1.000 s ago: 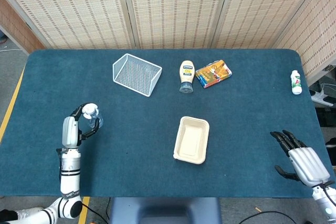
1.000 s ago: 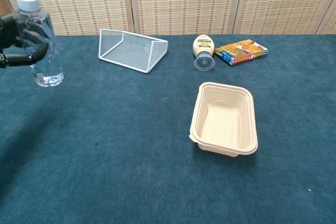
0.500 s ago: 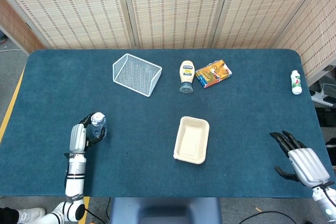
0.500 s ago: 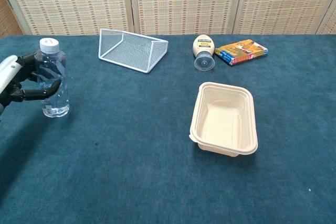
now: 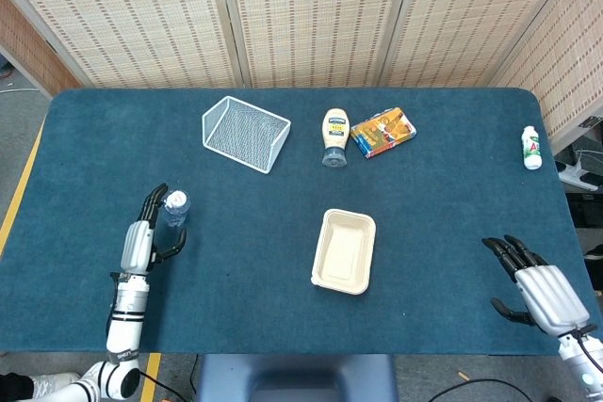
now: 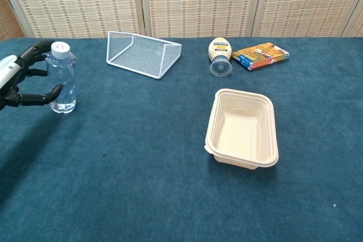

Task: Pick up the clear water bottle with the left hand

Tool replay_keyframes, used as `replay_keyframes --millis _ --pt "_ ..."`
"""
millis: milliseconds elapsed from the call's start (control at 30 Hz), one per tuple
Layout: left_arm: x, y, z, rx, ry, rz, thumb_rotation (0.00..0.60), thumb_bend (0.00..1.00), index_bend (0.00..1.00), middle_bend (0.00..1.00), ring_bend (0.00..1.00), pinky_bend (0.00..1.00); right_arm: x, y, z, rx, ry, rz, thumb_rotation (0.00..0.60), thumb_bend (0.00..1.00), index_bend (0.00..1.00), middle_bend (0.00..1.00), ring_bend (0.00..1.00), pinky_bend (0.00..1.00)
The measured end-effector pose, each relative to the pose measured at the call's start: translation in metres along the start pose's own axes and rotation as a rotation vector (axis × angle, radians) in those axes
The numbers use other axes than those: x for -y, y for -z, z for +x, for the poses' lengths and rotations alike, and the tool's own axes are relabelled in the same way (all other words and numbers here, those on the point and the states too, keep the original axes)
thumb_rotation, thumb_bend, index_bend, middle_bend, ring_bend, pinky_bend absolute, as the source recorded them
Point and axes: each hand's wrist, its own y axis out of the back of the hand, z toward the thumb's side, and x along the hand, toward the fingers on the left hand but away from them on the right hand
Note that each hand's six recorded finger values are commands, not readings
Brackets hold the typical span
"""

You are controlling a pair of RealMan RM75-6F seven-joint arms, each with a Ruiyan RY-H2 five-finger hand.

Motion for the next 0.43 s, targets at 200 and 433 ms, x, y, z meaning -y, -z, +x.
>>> replay_keyframes --millis 200,433 --pt "-0.023 -0.004 0.0 0.031 0.012 0.094 0.6 0.4 0.0 0.0 0.0 0.17 0.001 -0.001 -0.002 -0.001 -0.007 0.004 0.6 0.21 0.0 0.07 0.0 0.23" --pt "-0.065 0.006 -0.014 0.022 0.047 0.42 0.6 0.4 0.0 0.0 0.0 0.17 0.003 -0.001 -0.002 0.001 -0.01 0.011 0.6 0.21 0.0 0.07 0.0 0.23"
